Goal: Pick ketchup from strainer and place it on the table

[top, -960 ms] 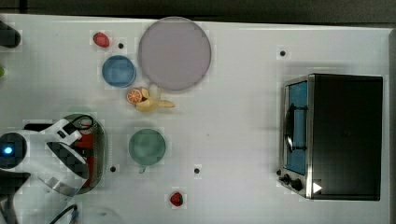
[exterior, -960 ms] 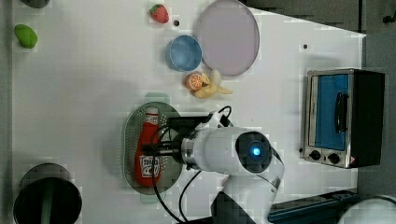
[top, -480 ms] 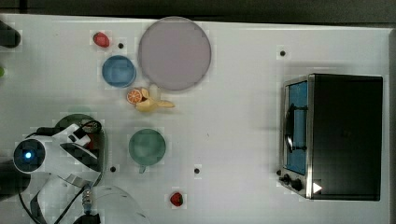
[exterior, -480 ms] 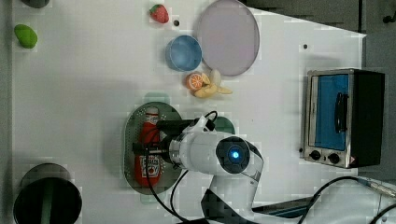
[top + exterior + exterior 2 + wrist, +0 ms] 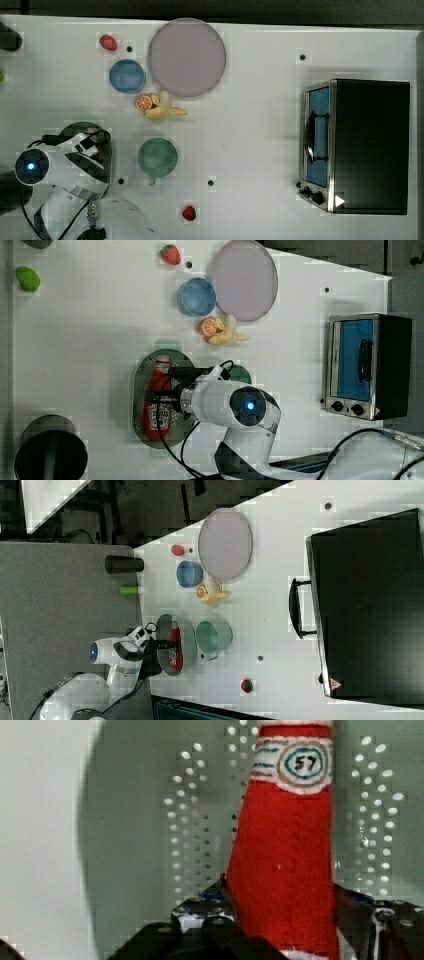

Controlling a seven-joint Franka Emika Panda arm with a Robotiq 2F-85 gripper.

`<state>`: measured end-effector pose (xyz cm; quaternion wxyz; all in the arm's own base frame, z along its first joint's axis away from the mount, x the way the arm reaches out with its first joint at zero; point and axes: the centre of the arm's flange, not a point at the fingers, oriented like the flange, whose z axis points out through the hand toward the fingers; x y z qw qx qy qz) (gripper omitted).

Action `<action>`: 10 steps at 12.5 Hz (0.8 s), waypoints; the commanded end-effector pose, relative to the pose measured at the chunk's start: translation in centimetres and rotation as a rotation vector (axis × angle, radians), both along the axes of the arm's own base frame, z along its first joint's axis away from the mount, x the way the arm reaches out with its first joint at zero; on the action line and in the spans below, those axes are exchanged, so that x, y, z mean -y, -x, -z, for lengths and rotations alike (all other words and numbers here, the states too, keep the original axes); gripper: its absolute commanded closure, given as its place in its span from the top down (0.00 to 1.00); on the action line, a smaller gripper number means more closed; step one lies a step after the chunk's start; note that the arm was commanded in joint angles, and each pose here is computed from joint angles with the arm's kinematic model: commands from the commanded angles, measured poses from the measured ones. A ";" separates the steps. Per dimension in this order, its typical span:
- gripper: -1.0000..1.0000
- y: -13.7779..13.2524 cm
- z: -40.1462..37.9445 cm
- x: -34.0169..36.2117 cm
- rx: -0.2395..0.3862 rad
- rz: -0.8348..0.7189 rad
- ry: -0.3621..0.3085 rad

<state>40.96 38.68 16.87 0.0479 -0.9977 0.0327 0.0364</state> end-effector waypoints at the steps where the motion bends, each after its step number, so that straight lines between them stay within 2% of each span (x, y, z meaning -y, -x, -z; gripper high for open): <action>1: 0.57 0.2 -5.4 -2.0 0.050 0.059 -0.043; 3: 0.57 0.3 -9.7 -2.7 0.015 0.135 -0.089; 5: 0.57 0.3 -13.6 -3.1 -0.044 0.161 -0.095; 7: 0.57 -0.8 -17.1 -2.7 -0.093 0.114 -0.073; 10: 0.57 -4.3 -21.5 -0.4 -0.108 0.050 -0.036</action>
